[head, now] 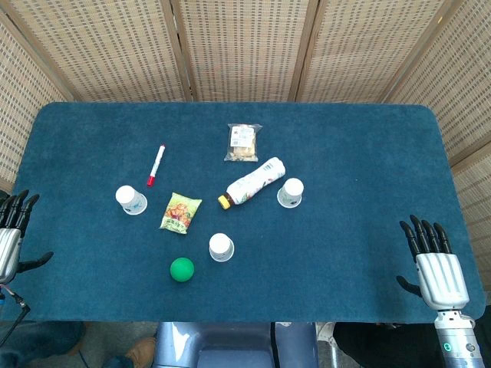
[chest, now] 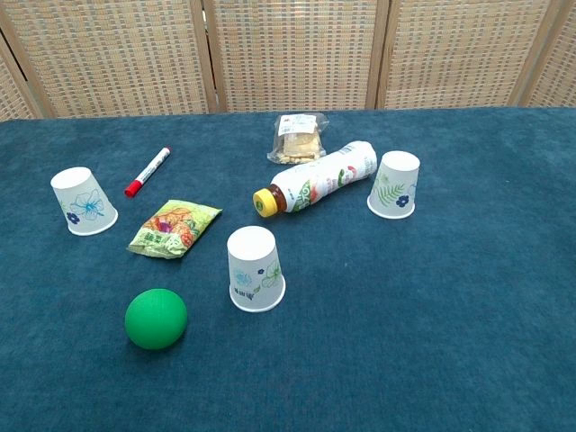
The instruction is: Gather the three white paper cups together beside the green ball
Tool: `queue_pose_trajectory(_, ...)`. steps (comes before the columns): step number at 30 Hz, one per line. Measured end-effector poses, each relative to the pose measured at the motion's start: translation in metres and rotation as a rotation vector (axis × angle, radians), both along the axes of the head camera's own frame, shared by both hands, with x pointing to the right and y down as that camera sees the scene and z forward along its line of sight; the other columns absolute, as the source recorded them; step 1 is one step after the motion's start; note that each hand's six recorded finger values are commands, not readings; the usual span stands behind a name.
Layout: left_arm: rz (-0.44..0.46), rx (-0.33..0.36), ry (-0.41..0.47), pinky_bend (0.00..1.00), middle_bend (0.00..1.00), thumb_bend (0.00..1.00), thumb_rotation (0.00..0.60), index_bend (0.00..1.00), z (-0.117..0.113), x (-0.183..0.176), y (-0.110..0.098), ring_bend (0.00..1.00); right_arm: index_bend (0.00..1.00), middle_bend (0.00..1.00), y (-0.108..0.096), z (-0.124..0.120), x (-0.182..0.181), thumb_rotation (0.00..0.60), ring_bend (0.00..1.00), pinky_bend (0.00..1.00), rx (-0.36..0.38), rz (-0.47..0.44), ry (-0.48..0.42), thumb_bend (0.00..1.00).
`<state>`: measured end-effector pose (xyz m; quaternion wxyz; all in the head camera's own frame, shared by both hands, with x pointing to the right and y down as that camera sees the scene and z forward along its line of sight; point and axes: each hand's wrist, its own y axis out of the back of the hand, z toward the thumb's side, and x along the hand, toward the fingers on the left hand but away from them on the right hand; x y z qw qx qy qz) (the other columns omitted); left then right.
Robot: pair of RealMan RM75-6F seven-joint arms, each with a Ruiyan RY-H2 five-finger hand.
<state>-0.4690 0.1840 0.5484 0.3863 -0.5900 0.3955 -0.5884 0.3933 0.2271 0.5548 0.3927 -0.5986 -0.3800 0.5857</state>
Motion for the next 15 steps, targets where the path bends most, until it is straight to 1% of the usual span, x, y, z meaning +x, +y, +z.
queue_pose_trajectory(8,-0.005,-0.025,0.003,0.00,0.00,0.00,0.600,0.00,0.004,0.000,0.000,0.00,0.00,0.00,-0.003,0.001,0.000,0.600,0.00,0.00,0.020,-0.006,-0.009,0.00)
queue_pose_trajectory(11,-0.007,-0.027,0.002,0.00,0.00,0.00,0.600,0.00,0.007,0.000,-0.003,0.00,0.00,0.00,-0.013,0.003,-0.003,0.600,0.00,0.00,0.026,-0.017,-0.046,0.00)
queue_pose_trajectory(14,-0.014,-0.034,-0.003,0.00,0.00,0.00,0.600,0.00,0.010,-0.001,-0.006,0.00,0.00,0.00,-0.030,0.013,-0.012,0.600,0.00,0.00,-0.002,-0.056,-0.098,0.00)
queue_pose_trajectory(15,-0.017,-0.038,-0.007,0.00,0.00,0.00,0.600,0.00,0.012,-0.001,-0.007,0.00,0.00,0.00,-0.039,0.018,-0.018,0.600,0.00,0.00,-0.022,-0.077,-0.115,0.00)
